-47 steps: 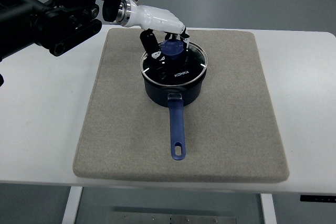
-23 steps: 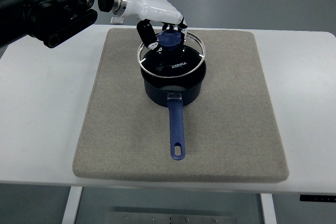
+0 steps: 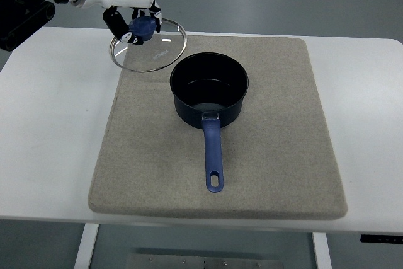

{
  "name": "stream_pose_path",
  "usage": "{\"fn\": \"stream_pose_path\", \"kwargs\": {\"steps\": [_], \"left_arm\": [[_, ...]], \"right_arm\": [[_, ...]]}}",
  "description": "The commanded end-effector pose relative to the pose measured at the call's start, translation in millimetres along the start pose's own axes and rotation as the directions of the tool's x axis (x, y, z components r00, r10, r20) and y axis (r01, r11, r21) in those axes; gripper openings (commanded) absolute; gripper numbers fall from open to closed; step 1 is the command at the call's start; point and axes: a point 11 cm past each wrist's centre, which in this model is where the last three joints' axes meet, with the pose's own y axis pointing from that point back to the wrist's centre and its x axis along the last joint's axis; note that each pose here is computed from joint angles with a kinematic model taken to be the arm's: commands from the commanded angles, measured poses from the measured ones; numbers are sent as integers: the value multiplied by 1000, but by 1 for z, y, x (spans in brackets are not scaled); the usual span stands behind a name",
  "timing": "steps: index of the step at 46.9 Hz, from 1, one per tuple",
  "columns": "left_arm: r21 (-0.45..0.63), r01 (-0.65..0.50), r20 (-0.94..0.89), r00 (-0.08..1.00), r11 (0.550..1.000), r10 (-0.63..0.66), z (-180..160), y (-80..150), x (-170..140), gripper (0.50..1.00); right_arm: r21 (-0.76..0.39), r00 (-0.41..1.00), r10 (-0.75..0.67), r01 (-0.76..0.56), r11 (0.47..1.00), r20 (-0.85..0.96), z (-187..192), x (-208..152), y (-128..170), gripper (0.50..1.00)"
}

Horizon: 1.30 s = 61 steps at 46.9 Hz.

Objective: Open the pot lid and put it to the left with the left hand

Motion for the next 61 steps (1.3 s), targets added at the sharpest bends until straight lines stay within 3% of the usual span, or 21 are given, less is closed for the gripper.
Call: {"fn": "stream_pose_path", "kwargs": {"steps": [1, 24, 25, 31, 35, 37, 43, 44, 49, 51, 56, 61], "left_arm": [[29, 6, -17, 1000, 1000, -6, -11, 2, -9, 500], [24, 70, -82, 994, 997, -68, -12, -16, -72, 500], [23, 70, -82, 994, 997, -68, -11, -17, -73, 516], [18, 55, -87, 995, 998, -53, -10, -20, -79, 735], [15, 55, -93, 994, 998, -53, -8, -22, -85, 790], [15, 51, -101, 994, 999, -49, -9, -23, -89, 842], [16, 5, -141, 990, 1000, -2, -10, -23, -92, 898], [19, -12, -154, 988, 1000, 14, -11, -23, -90, 925], [35, -152, -260, 953, 988, 156, -13, -21, -79, 964], [53, -223, -326, 918, 973, 228, -16, -20, -76, 990], [134, -383, -484, 779, 914, 397, -25, -13, -66, 992], [203, -462, -596, 642, 863, 483, -33, -7, -62, 994]], "right_arm": [[0, 1000, 0, 0, 1000, 0, 0, 0, 0, 917], [0, 1000, 0, 0, 1000, 0, 0, 0, 0, 917], [0, 1000, 0, 0, 1000, 0, 0, 0, 0, 917], [0, 1000, 0, 0, 1000, 0, 0, 0, 0, 917], [0, 1000, 0, 0, 1000, 0, 0, 0, 0, 917], [0, 1000, 0, 0, 1000, 0, 0, 0, 0, 917], [0, 1000, 0, 0, 1000, 0, 0, 0, 0, 917], [0, 1000, 0, 0, 1000, 0, 0, 0, 0, 917], [0, 1000, 0, 0, 1000, 0, 0, 0, 0, 917], [0, 1000, 0, 0, 1000, 0, 0, 0, 0, 917], [0, 1000, 0, 0, 1000, 0, 0, 0, 0, 917], [0, 1000, 0, 0, 1000, 0, 0, 0, 0, 917]]}}
